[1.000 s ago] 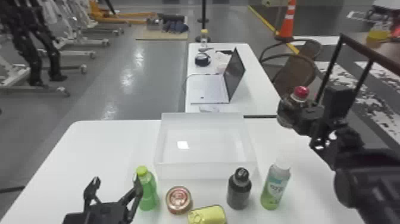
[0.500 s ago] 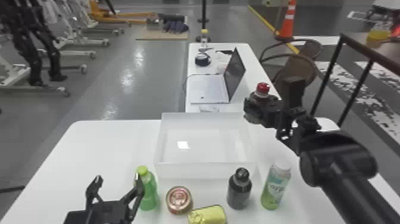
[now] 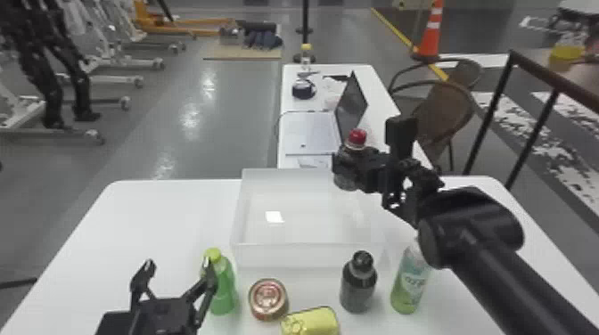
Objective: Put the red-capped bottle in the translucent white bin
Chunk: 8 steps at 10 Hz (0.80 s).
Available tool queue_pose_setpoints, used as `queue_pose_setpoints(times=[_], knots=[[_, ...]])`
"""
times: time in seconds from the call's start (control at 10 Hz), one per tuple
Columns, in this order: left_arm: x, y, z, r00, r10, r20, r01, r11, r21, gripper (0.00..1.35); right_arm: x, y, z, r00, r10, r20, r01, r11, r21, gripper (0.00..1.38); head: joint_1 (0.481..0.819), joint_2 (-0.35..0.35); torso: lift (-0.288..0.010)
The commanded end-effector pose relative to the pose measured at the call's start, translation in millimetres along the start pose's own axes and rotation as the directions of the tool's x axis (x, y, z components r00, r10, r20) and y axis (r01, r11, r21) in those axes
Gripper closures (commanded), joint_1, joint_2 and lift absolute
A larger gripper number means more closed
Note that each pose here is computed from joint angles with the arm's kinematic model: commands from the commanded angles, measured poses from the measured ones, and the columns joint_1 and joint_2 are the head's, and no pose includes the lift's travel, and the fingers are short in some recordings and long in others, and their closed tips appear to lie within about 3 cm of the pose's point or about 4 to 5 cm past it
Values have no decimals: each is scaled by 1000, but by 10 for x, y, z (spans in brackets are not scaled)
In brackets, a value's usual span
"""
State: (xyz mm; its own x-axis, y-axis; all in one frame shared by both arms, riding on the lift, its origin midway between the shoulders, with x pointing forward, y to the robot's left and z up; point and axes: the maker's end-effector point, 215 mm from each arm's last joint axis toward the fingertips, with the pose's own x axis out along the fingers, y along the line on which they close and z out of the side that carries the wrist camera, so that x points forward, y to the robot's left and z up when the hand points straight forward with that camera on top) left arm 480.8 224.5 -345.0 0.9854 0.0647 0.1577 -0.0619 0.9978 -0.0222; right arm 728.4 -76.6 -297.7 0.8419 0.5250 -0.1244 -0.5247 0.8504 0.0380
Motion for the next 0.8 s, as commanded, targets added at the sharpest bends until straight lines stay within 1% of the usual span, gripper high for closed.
queue_pose_setpoints(times=[0.0, 0.2, 0.5, 0.6, 0.7], knots=[[4, 2, -2, 1000, 0, 0, 0, 1000, 0, 303, 64, 159, -94, 999, 29, -20, -29, 1000, 10, 1165, 549, 0, -100], [13, -13, 1, 1000, -3, 1, 3, 1000, 0, 303, 147, 412, -217, 996, 80, -46, -78, 996, 39, 1165, 549, 0, -100], [21, -30, 0, 1000, -10, 1, 10, 1000, 3, 303, 200, 569, -228, 994, 103, -49, -101, 994, 43, 1164, 549, 0, -100], [21, -29, 4, 1000, -9, 2, 9, 1000, 1, 303, 199, 565, -220, 994, 102, -45, -100, 994, 45, 970, 549, 0, -100], [15, -23, 6, 1000, -7, 3, 7, 1000, -1, 303, 198, 562, -223, 994, 101, -45, -99, 994, 44, 584, 549, 0, -100]])
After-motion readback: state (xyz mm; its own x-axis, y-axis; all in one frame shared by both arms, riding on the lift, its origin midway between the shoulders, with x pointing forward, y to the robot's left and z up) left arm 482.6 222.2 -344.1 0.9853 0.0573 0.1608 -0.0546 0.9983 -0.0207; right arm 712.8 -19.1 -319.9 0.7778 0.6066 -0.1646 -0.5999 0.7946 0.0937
